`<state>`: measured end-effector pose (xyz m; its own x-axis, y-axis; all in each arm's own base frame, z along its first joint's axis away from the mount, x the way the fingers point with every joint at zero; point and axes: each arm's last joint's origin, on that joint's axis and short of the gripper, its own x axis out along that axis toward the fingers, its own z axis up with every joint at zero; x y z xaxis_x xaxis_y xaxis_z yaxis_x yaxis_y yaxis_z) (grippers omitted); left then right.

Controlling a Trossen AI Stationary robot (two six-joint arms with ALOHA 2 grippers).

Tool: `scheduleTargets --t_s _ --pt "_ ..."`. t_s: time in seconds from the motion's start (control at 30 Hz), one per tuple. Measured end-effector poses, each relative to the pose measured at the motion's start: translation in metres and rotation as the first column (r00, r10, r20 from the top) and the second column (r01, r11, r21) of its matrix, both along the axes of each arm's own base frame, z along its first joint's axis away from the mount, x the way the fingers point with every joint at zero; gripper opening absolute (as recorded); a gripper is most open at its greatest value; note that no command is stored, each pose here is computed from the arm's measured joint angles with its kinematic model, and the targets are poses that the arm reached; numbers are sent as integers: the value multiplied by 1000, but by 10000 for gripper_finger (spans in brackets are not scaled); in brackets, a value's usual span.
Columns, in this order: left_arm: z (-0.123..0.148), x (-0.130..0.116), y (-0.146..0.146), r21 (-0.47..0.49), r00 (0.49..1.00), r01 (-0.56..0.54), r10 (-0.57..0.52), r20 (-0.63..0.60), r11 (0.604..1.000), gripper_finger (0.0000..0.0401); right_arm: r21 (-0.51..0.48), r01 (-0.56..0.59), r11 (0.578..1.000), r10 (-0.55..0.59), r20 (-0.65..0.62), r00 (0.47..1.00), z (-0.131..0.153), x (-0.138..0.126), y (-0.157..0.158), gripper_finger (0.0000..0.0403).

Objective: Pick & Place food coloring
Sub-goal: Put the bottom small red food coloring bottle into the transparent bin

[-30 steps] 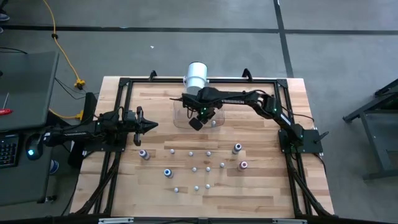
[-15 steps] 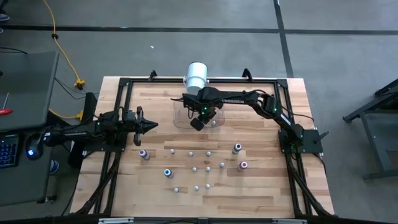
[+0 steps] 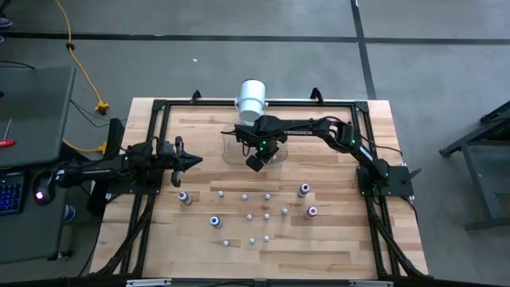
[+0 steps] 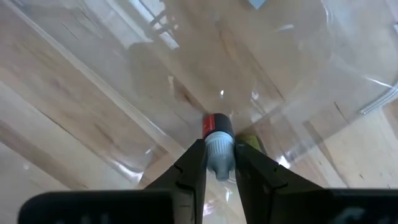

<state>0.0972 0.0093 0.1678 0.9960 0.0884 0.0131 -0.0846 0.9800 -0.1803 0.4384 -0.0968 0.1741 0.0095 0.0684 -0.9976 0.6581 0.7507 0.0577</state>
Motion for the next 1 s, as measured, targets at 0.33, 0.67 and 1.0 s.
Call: scheduleTargets --t_s 0.33,0.67,1.0 --pt "0 0 0 0 1000 0 0 0 1000 1 -3 -3 1000 3 0 1000 0 0 0 70" --pt "0 0 0 0 1000 0 0 0 1000 1 -6 -9 1000 9 -1 1000 0 0 0 72" --pt "0 0 0 0 1000 0 0 0 1000 1 -19 -19 1000 20 24 1000 13 -3 1 73"
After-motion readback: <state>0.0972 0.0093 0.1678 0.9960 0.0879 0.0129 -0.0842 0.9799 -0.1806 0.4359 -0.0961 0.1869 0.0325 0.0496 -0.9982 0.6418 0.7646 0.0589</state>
